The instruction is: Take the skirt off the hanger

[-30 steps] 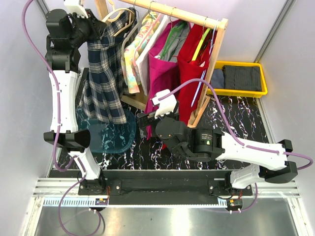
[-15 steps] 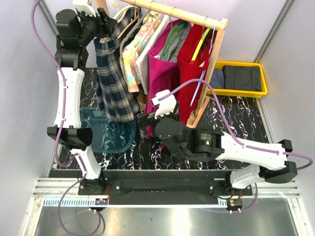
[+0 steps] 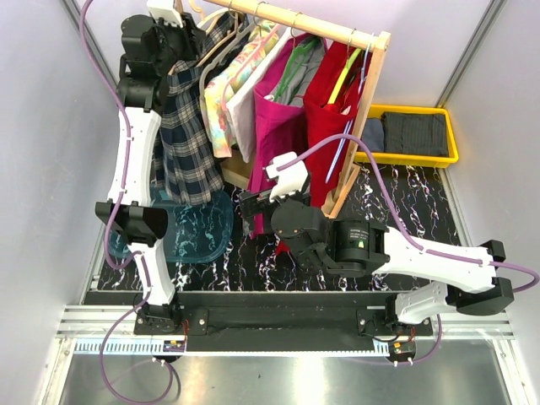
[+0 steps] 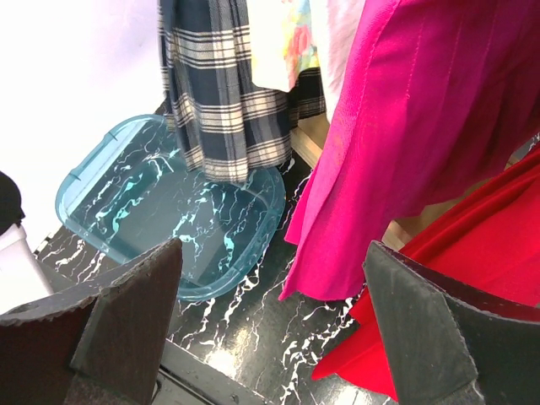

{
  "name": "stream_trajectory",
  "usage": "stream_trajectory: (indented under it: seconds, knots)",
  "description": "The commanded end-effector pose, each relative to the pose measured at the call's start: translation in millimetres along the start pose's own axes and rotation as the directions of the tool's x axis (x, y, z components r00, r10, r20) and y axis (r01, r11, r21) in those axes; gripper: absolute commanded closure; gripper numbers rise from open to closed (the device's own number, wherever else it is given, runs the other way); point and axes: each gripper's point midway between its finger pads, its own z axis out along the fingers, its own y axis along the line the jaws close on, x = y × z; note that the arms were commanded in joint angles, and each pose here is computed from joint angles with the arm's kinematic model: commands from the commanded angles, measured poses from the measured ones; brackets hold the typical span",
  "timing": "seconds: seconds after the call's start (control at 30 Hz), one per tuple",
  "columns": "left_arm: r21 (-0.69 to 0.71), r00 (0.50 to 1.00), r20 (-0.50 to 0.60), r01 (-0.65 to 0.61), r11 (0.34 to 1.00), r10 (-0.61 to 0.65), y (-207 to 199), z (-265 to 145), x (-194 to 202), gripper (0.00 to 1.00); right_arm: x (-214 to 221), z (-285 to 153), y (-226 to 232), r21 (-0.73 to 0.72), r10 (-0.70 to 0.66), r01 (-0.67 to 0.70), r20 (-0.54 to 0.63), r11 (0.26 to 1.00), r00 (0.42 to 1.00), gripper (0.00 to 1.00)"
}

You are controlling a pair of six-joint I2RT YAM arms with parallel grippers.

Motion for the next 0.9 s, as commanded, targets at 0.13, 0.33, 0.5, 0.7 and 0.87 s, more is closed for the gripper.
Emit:
stream_trajectory:
  seconds: [0.13, 0.33, 0.5, 0.7, 0.87]
  knots:
    - [-0.037, 0.994, 0.064, -0.091, 0.995, 0.093, 6.1, 4.9, -17.4, 0.90, -25.5, -9.7, -15.9, 0.023, 0.080, -0.081, 0.065, 0.996, 0.995, 0.03]
    - [-0.028, 0.992, 0.079, -0.097, 0.995, 0.099, 3.2, 3.2, -23.6, 0.95, -23.7, -10.0, -18.2, 0.028, 0.088, -0.090, 0.066, 0.996, 0.994, 0.03]
    - [-0.069, 0.986, 0.123, -0.104, 0.992, 0.111, 8.5, 2.3, -37.3, 0.98, -18.1, -8.4, -18.3, 0.029, 0.089, -0.091, 0.059, 0.995, 0.994, 0.03]
    - [-0.162, 0.950, 0.267, -0.121, 0.979, 0.162, 17.2, -9.5, -86.2, 1.00, -13.0, -5.8, -18.1, 0.033, 0.086, -0.088, 0.052, 0.996, 0.995, 0.03]
    - [-0.193, 0.886, 0.398, -0.175, 0.966, 0.240, 6.3, -38.2, -140.5, 1.00, -5.8, -2.3, -16.1, 0.030, 0.089, -0.090, 0.038, 0.995, 0.995, 0.03]
